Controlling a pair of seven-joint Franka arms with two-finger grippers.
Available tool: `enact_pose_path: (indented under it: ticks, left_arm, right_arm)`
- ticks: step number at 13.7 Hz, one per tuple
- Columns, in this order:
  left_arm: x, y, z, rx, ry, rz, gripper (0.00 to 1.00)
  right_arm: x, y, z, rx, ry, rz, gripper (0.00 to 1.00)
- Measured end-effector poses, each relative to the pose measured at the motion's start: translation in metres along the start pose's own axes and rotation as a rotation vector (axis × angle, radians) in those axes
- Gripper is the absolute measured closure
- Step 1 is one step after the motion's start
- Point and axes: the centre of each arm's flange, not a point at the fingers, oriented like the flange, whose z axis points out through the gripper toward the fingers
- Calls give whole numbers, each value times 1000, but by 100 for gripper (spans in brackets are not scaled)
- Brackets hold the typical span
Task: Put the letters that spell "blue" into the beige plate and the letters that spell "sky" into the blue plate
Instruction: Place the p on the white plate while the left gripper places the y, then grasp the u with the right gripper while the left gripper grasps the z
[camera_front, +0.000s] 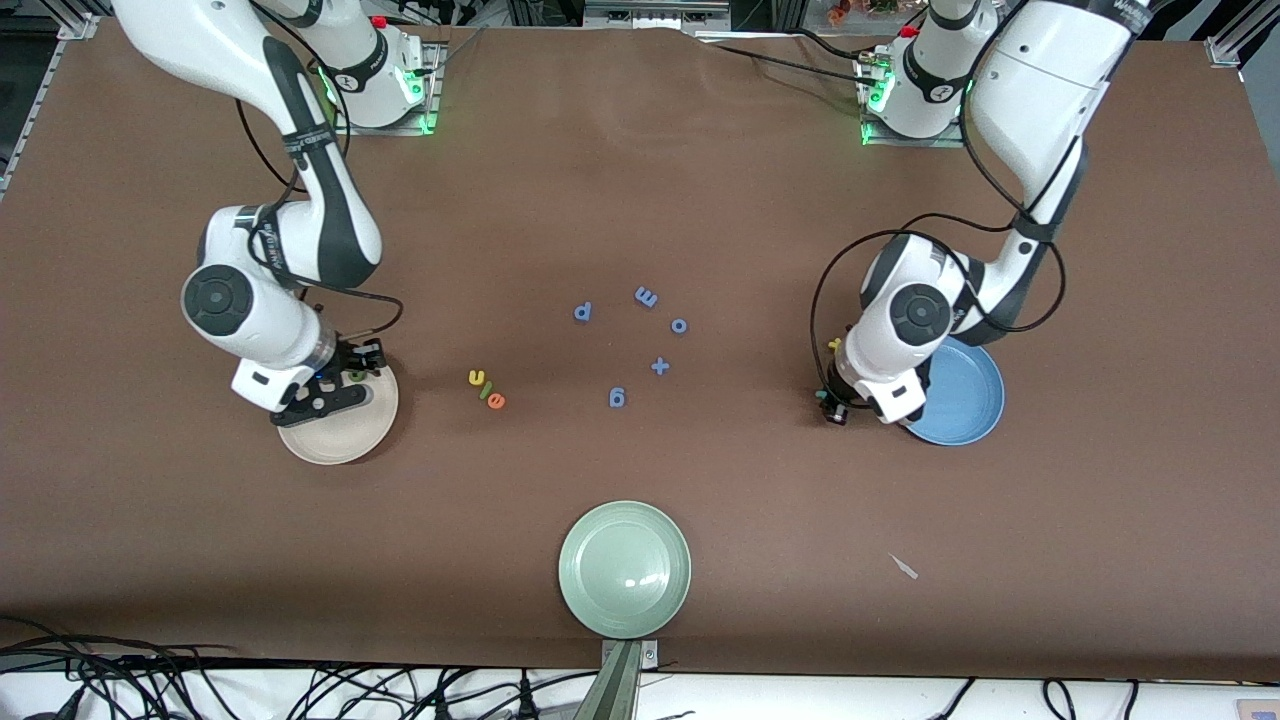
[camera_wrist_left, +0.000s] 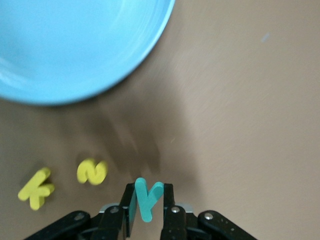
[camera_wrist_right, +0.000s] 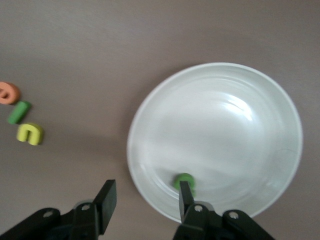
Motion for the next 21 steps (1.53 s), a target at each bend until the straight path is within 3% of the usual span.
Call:
enact_pose_path:
  ticks: [4, 8, 17, 19, 21]
  left_arm:
    - [58, 11, -34, 54, 22, 32, 74]
    - [109, 1, -31, 86, 21, 90, 74]
    - [137, -33, 1, 177, 53, 162, 74]
    - [137, -34, 1, 179, 51, 179, 60]
    - [140, -33, -2, 177, 51, 197, 38]
  right_arm:
    - [5, -78, 5, 35, 13, 117, 41]
    - [8, -111, 32, 46, 25, 179, 36]
    - [6, -128, 76, 32, 15, 231, 36]
    - [4, -126, 82, 30, 16, 234, 36]
    - [2, -126, 86, 28, 13, 236, 36]
